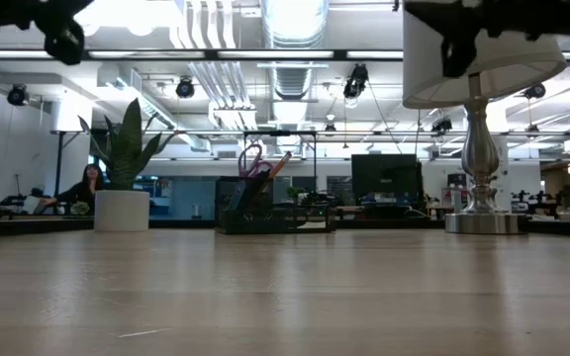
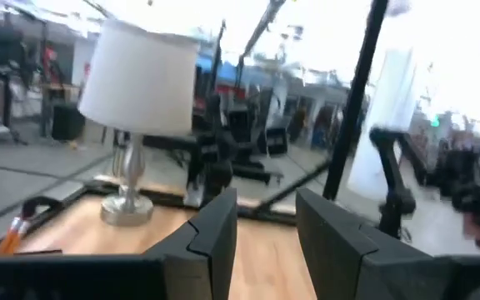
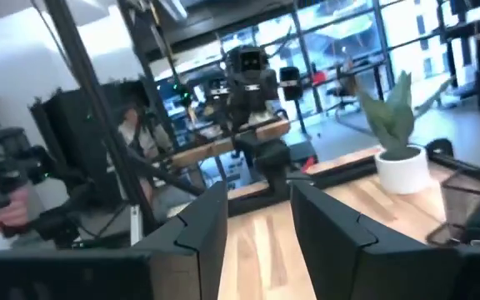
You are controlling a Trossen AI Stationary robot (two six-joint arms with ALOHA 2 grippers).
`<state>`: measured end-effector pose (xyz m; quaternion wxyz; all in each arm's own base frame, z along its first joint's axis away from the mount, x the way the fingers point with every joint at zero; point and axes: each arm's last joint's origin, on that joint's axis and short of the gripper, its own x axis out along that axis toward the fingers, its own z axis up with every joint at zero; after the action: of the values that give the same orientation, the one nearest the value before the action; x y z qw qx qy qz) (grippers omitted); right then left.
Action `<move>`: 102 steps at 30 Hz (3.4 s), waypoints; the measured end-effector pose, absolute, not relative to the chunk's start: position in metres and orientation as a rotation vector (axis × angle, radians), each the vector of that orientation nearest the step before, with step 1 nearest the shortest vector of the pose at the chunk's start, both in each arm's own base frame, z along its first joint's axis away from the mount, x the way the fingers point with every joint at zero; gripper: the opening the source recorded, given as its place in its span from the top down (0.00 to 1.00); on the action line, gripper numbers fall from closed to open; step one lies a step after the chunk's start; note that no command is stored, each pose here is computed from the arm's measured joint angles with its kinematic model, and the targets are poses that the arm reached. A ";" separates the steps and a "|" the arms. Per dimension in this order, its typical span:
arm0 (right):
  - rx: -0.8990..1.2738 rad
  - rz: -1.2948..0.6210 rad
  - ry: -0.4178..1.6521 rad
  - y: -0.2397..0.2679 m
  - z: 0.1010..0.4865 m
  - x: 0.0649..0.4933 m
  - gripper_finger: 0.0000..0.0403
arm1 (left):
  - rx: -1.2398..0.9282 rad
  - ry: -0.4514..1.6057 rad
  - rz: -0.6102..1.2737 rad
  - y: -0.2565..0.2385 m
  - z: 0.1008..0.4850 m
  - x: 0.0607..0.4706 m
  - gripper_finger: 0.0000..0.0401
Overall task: Pick and place office supplies into organizer
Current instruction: Return to Home Position
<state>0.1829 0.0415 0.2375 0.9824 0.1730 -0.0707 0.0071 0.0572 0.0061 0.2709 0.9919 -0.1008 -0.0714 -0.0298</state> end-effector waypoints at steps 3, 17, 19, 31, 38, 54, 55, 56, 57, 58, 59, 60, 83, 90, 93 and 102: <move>0.352 0.030 -0.226 0.038 0.225 0.169 0.68 | -0.246 -0.134 -0.054 0.008 0.261 0.063 0.74; 0.453 0.019 -0.236 0.030 0.182 0.143 0.68 | -0.439 -0.234 -0.057 0.017 0.190 0.094 0.74; 0.440 0.017 -0.235 0.030 0.182 0.143 0.68 | -0.461 -0.215 -0.035 0.018 0.188 0.094 0.74; 0.403 -0.082 -0.216 0.024 0.179 0.145 0.68 | -0.494 -0.150 0.112 0.023 0.178 0.100 0.74; 0.380 -0.193 -0.154 0.021 0.171 0.146 0.68 | -0.492 -0.174 0.047 0.016 0.181 0.098 0.74; 0.607 -0.176 -0.228 0.020 0.178 0.147 0.68 | -0.504 -0.145 -0.130 -0.001 0.182 0.098 0.74; 0.603 -0.175 -0.225 0.020 0.178 0.147 0.68 | -0.504 -0.143 -0.129 -0.001 0.182 0.099 0.74; 0.597 -0.176 -0.221 0.020 0.178 0.147 0.68 | -0.504 -0.141 -0.129 -0.001 0.182 0.099 0.74; 0.595 -0.176 -0.218 0.020 0.177 0.147 0.68 | -0.504 -0.140 -0.128 -0.001 0.182 0.099 0.74; 0.596 -0.176 -0.219 0.020 0.178 0.147 0.68 | -0.504 -0.137 -0.128 -0.001 0.182 0.099 0.74; 0.597 -0.175 -0.224 0.020 0.178 0.147 0.68 | -0.505 -0.135 -0.127 -0.001 0.181 0.099 0.74; 0.600 -0.170 -0.235 0.020 0.179 0.146 0.68 | -0.505 -0.135 -0.127 -0.001 0.181 0.099 0.74; 0.169 -0.116 0.010 0.006 0.171 0.111 0.68 | -0.505 -0.138 -0.124 -0.001 0.181 0.099 0.74; 0.210 0.033 -0.073 0.004 0.178 0.098 0.68 | -0.505 -0.136 -0.124 -0.001 0.181 0.099 0.74; 0.139 0.032 -0.098 0.004 0.180 0.095 0.68 | -0.504 -0.136 -0.127 -0.001 0.181 0.099 0.74; -0.046 0.047 -0.114 0.005 0.182 0.097 0.68 | -0.505 -0.135 -0.127 -0.001 0.181 0.099 0.74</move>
<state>0.0967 0.0048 0.1815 0.9978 -0.0232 -0.0571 0.0235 0.0992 -0.0010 0.1811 0.9641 -0.2493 -0.0665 -0.0626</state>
